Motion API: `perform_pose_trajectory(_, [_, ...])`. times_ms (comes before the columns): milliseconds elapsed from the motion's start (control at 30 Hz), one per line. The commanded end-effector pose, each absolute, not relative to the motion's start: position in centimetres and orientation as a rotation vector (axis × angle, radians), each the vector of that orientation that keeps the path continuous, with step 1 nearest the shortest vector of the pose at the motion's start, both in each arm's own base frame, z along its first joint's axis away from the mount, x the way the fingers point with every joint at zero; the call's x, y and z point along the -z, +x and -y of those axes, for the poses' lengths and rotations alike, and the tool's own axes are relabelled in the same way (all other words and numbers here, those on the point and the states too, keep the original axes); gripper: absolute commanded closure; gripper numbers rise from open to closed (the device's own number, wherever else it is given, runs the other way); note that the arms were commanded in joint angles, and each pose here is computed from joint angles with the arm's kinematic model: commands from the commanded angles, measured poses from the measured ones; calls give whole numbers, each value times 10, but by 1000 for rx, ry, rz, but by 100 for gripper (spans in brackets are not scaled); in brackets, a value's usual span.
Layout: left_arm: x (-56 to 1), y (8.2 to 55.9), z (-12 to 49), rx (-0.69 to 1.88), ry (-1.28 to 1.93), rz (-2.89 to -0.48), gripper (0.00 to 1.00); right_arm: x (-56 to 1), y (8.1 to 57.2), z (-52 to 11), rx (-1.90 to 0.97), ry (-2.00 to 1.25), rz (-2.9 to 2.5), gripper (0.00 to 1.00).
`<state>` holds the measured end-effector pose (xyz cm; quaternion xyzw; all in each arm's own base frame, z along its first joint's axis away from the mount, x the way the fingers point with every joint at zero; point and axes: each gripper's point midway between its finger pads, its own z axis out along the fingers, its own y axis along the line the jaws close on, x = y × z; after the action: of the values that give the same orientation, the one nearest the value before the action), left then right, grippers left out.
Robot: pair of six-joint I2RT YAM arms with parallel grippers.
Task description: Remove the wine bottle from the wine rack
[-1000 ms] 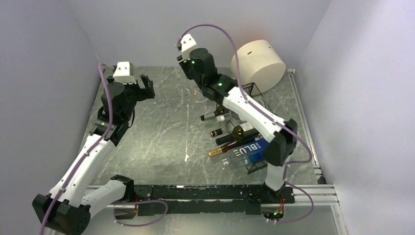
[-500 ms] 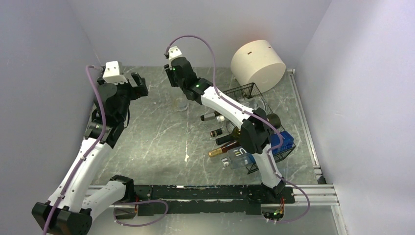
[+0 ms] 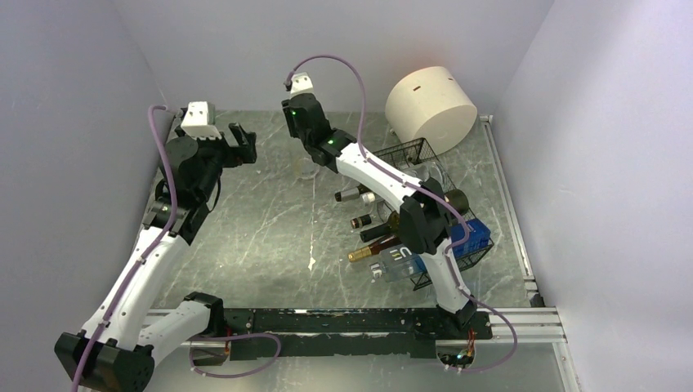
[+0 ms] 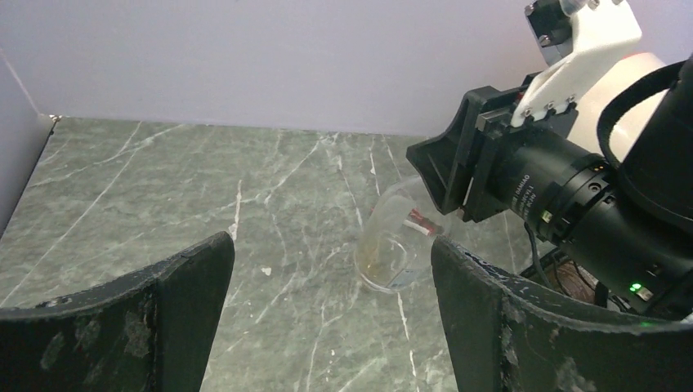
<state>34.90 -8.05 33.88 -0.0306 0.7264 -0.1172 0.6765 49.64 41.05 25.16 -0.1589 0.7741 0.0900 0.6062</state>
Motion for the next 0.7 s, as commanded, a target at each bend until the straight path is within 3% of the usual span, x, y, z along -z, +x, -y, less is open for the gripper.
perform_pose_trajectory(0, [-360, 348, 88, 322, -43, -1575, 6, -323, 511, -412, -308, -232, -1558, 100])
perform_pose_trajectory(433, [-360, 347, 89, 330, -47, -1576, 6, -281, 516, -408, -257, -272, -1610, 98])
perform_pose_trajectory(667, [-357, 348, 88, 320, -53, -1582, 6, -294, 508, -402, -245, -313, -1609, 47])
